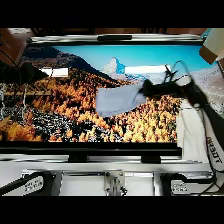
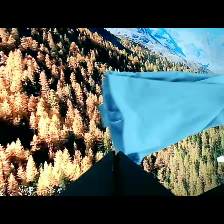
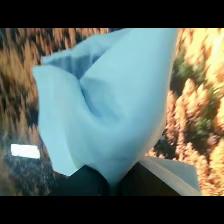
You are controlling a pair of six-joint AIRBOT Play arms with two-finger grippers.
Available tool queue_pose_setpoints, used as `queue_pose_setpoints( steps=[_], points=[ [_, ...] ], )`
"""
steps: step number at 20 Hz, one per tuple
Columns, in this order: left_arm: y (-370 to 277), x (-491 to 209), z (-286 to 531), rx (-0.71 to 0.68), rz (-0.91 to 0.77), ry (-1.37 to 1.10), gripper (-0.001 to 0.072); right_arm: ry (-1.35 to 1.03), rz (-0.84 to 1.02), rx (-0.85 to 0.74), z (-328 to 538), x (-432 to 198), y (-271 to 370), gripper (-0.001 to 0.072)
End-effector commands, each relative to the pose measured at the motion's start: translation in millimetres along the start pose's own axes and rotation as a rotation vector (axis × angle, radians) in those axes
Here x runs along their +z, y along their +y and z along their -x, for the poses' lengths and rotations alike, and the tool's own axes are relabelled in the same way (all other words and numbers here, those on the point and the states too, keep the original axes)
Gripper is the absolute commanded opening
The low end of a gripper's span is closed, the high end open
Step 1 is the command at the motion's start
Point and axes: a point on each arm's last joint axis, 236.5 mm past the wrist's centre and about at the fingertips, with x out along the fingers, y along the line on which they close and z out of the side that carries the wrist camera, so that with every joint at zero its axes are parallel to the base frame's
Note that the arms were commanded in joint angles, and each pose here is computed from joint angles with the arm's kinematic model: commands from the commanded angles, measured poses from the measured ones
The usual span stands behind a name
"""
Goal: Fold the shirts.
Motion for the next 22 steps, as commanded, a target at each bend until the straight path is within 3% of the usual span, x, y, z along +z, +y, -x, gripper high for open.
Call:
queue_pose_setpoints(
  steps=[1,6,8,12,19,22],
  points=[
    [-1,-1,-1,-0.002,-0.002,0.003,0.003,-0.151,-0.034,-0.137,107,46,-43,0.0067],
    [-11,-5,-6,-0.018,-0.019,0.02,0.003,-0.295,-0.197,-0.554,262,22,-144,0.0067],
    [-16,-8,-9,-0.027,-0.035,0.032,0.003,-0.361,-0.263,-0.647,310,9,-166,0.0067],
    [-23,-13,-11,-0.04,-0.045,0.05,0.003,-0.35,-0.393,-0.69,342,-20,-192,0.0067],
    [-24,-13,-12,-0.042,-0.05,0.052,0.003,0.031,-0.572,-0.883,356,-124,-208,0.0068],
    [-24,-13,-12,-0.042,-0.066,0.052,0.003,0.156,-0.627,-0.895,337,-159,-223,0.0068]
  ],
)
